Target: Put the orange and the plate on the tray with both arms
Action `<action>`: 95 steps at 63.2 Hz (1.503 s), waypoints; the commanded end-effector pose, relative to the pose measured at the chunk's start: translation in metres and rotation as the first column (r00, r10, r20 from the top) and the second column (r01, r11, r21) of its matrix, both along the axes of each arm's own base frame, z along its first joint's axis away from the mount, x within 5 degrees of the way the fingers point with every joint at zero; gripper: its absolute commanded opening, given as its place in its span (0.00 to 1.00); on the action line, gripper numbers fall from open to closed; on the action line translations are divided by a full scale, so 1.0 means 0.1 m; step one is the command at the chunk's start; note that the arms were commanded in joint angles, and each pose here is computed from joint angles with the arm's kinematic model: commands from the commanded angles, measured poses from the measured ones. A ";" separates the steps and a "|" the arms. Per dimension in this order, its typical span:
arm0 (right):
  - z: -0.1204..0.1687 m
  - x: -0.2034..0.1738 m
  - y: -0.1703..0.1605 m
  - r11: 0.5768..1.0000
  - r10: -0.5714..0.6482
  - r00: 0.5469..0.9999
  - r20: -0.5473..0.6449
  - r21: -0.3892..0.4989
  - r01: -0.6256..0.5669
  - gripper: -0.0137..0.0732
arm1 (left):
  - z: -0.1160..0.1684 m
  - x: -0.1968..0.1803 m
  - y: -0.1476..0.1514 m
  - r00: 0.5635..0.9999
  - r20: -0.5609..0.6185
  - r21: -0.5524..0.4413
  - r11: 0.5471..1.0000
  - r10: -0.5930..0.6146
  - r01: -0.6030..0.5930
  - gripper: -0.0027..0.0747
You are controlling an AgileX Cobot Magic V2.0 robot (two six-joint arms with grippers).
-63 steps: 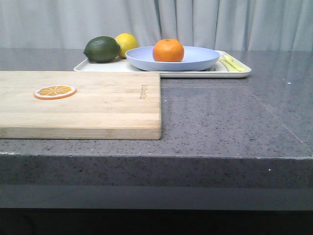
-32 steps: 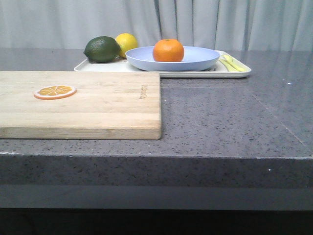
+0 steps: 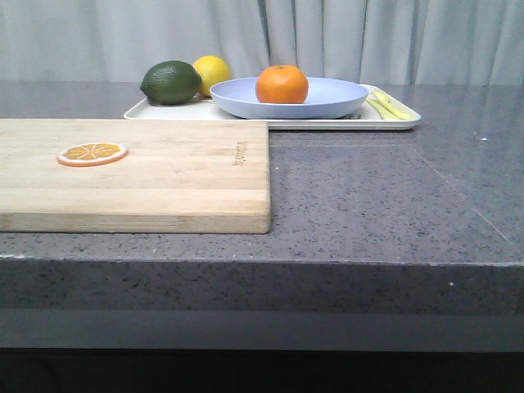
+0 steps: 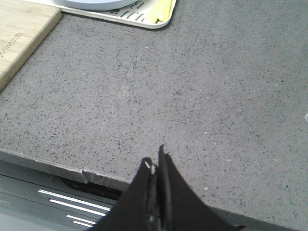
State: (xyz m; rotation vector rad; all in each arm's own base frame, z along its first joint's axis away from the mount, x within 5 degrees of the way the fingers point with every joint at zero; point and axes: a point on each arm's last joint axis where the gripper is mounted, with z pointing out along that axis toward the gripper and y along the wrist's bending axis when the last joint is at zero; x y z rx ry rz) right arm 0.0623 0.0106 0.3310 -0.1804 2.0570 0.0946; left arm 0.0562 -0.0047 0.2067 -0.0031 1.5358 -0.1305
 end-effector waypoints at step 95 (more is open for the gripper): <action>-1.16 -0.09 -0.12 0.985 -0.166 0.800 0.577 0.067 0.156 0.02 | -0.01 -0.01 0.01 0.998 0.064 -0.013 1.000 0.011 -0.010 0.01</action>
